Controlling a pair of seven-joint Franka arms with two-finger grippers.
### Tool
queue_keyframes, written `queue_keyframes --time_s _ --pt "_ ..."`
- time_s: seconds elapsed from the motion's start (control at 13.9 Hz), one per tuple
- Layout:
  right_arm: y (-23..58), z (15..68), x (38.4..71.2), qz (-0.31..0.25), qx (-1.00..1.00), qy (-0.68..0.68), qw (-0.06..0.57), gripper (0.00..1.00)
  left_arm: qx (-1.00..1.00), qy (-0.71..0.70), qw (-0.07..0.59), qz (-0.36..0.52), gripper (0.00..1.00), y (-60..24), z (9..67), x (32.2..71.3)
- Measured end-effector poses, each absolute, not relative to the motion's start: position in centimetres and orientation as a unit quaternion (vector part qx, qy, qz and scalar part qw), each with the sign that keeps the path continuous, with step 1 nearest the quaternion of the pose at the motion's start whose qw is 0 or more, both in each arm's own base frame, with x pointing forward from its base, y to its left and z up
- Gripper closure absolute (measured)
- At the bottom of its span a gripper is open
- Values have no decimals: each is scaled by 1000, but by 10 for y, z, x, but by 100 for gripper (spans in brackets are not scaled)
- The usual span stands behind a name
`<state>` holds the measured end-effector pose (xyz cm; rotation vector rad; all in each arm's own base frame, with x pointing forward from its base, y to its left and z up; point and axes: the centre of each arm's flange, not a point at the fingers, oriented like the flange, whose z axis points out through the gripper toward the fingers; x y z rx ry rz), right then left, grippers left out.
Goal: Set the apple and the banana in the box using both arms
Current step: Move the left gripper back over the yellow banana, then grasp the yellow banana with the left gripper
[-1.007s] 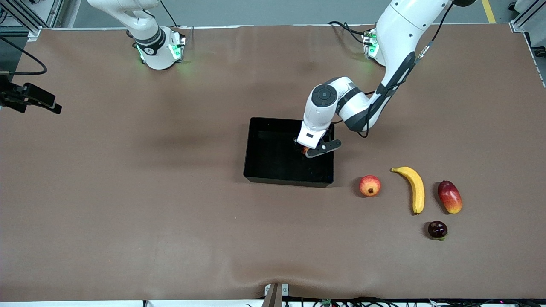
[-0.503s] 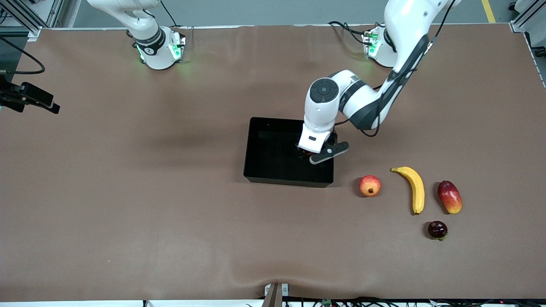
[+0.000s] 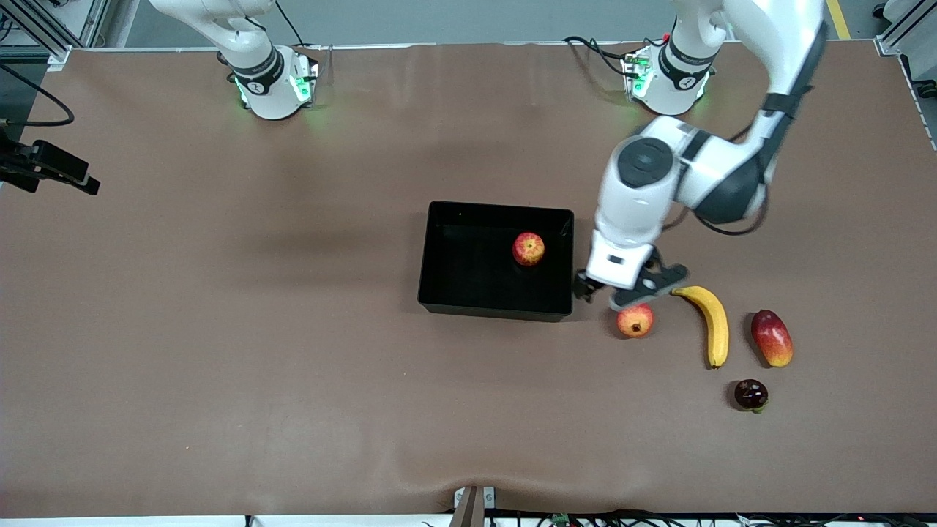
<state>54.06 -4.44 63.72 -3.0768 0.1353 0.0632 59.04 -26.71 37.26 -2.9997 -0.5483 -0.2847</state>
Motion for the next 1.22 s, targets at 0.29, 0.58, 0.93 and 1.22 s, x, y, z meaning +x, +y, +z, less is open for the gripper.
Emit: queue_keyframes --time_s 0.29,0.58,0.93,1.22 --pt "-48 641 540 17 -998 47 30 0 -986 -142 65 -65 0 -157 355 622" --pt "-50 641 540 16 -998 49 31 0 -990 -118 65 -32 0 -57 316 639" --pt "-51 644 540 13 -998 50 31 0 -994 -108 29 -10 0 -26 239 644" --pt "-51 644 540 13 -998 50 30 0 -997 -81 17 11 0 -8 204 641"
